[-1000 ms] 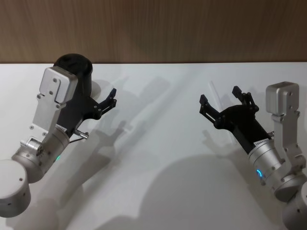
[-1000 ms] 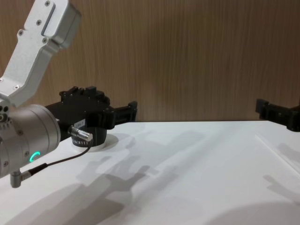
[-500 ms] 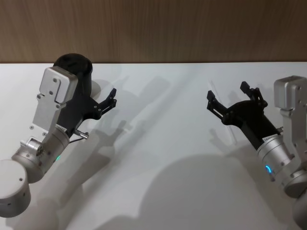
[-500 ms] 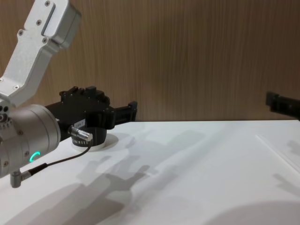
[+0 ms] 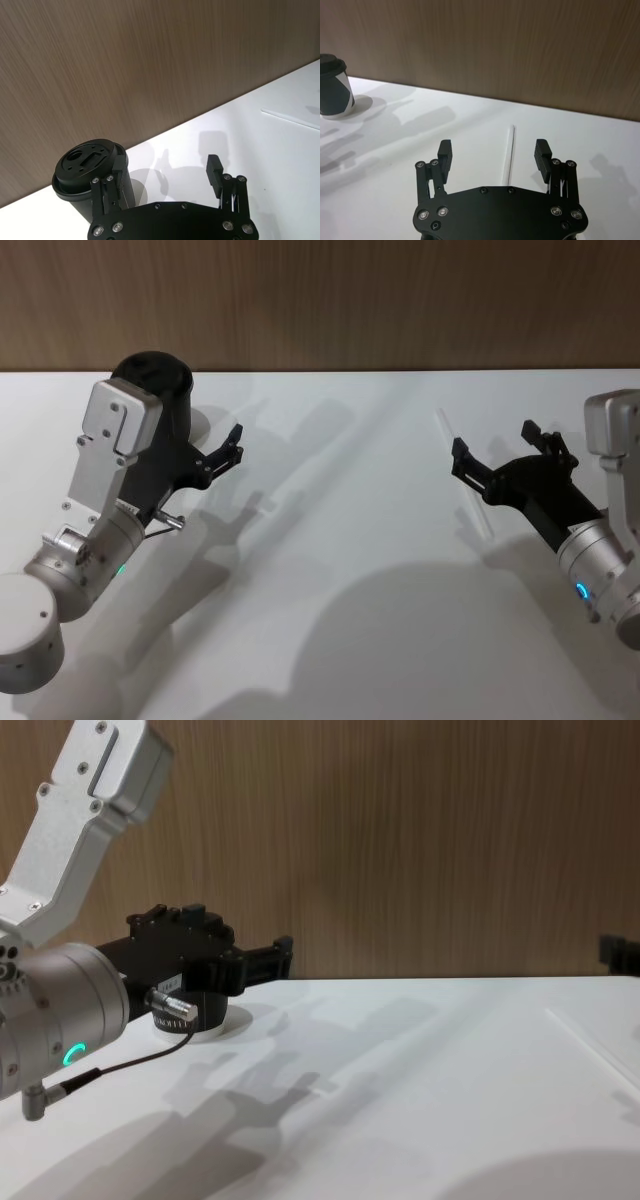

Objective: Pick up the straw with one hand, pass it to the other hand, and insert it into the cup.

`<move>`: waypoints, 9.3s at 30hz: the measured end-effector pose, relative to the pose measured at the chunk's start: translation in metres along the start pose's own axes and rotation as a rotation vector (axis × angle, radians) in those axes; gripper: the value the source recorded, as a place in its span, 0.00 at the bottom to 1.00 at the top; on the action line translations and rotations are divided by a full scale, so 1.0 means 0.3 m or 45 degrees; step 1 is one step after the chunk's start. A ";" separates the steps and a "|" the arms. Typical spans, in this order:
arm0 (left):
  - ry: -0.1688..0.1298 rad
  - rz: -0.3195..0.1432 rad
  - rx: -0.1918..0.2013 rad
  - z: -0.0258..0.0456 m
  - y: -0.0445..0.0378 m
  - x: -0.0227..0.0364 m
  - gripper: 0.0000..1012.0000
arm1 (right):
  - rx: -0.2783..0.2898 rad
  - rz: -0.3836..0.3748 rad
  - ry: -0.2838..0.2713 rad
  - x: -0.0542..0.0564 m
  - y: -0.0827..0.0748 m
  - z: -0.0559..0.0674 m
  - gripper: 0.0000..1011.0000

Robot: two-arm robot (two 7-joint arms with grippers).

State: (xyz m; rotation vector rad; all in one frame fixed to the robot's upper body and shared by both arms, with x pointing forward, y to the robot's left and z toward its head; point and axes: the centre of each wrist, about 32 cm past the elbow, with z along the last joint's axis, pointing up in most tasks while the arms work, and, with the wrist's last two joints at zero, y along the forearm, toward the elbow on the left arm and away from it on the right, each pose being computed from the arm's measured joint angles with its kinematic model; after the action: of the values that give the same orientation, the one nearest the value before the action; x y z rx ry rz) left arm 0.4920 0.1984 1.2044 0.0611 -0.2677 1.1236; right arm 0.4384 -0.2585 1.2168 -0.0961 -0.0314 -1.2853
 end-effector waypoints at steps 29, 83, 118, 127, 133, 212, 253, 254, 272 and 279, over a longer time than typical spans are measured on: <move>0.000 0.000 0.000 0.000 0.000 0.000 0.99 | -0.305 -0.074 0.102 0.017 0.054 -0.062 0.99; 0.000 0.000 0.000 0.000 0.000 0.000 0.99 | -0.388 -0.056 0.096 0.038 0.092 -0.090 0.83; 0.000 0.000 0.000 0.000 0.000 0.000 0.99 | -0.424 -0.007 0.161 0.017 0.073 -0.096 0.00; 0.000 0.000 0.000 0.000 0.000 0.000 0.99 | -0.369 -0.007 0.163 0.011 0.070 -0.086 0.00; 0.000 0.000 0.000 0.000 0.000 0.000 0.99 | -0.276 0.013 0.153 0.016 0.073 -0.057 0.00; 0.111 -0.038 -0.073 0.024 0.009 0.030 0.99 | 0.429 1.016 0.452 -0.011 0.399 0.232 0.00; 0.815 -0.337 -0.610 0.154 -0.068 0.163 0.99 | 0.434 1.041 0.481 -0.021 0.408 0.233 0.00; 0.830 -0.342 -0.618 0.155 -0.073 0.162 0.99 | 0.434 1.041 0.481 -0.021 0.408 0.233 0.00; 1.109 -0.473 -0.721 0.170 -0.171 0.131 0.99 | 0.434 1.041 0.481 -0.021 0.408 0.234 0.00; 1.199 -0.513 -0.750 0.176 -0.203 0.121 0.99 | 0.434 1.041 0.481 -0.021 0.408 0.233 0.00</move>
State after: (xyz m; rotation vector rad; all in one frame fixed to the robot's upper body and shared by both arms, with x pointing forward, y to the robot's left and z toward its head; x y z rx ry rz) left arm 0.5518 0.1944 1.2695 -0.8820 0.2615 0.5446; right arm 0.5562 -0.2120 1.2794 0.3947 0.1048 -0.4518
